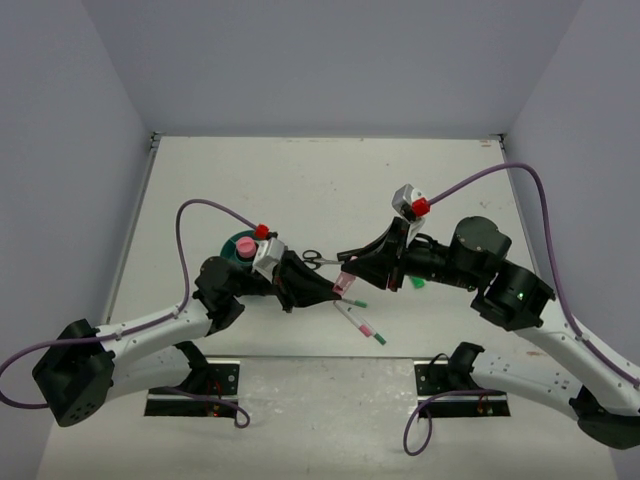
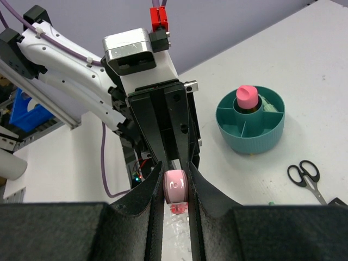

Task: Sort the stationery into containers
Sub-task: Close the pen cap on the pen.

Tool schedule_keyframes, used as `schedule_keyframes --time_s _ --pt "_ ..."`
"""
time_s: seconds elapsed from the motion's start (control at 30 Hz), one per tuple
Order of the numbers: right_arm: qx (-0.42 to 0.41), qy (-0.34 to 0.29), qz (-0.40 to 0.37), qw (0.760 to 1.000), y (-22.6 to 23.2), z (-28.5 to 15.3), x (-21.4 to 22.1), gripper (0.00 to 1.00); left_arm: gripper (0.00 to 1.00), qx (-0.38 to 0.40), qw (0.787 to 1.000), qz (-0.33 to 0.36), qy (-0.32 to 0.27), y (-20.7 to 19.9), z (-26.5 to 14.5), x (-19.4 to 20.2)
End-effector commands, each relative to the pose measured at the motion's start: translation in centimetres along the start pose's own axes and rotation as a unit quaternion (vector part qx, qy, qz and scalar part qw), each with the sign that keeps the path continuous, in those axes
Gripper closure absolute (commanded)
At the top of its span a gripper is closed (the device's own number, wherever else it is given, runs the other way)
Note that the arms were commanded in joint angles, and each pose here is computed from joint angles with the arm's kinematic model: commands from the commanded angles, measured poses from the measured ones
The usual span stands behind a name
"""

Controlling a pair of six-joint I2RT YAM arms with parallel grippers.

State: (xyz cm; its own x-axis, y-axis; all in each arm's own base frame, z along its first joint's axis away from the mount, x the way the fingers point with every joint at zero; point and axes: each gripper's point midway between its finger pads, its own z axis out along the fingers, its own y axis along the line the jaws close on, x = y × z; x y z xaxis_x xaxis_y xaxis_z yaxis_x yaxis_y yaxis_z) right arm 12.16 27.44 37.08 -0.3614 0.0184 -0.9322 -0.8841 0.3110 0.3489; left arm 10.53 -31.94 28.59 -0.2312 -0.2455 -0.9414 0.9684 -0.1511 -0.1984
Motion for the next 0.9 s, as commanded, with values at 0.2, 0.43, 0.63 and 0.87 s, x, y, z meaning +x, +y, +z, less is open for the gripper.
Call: schedule_keyframes --time_s 0.2,0.43,0.63,0.87 --pt "0.02 -0.016 -0.017 1.0 -0.6 0.0 -1.4 1.0 1.0 0.001 1.0 0.01 -0.026 -0.3 0.8 -2.4" --pt "0.009 -0.02 -0.015 1.0 -0.7 0.4 -0.2 1.0 1.0 -0.042 0.998 -0.021 -0.046 0.5 0.9 -4.1" --pt "0.0 -0.038 -0.019 0.999 -0.7 0.4 0.1 1.0 1.0 -0.041 0.996 -0.054 -0.063 0.1 1.3 -5.7" --pt "-0.024 -0.008 0.004 1.0 -0.5 1.5 2.2 1.0 1.0 -0.08 0.992 -0.057 -0.08 0.8 1.1 -7.3"
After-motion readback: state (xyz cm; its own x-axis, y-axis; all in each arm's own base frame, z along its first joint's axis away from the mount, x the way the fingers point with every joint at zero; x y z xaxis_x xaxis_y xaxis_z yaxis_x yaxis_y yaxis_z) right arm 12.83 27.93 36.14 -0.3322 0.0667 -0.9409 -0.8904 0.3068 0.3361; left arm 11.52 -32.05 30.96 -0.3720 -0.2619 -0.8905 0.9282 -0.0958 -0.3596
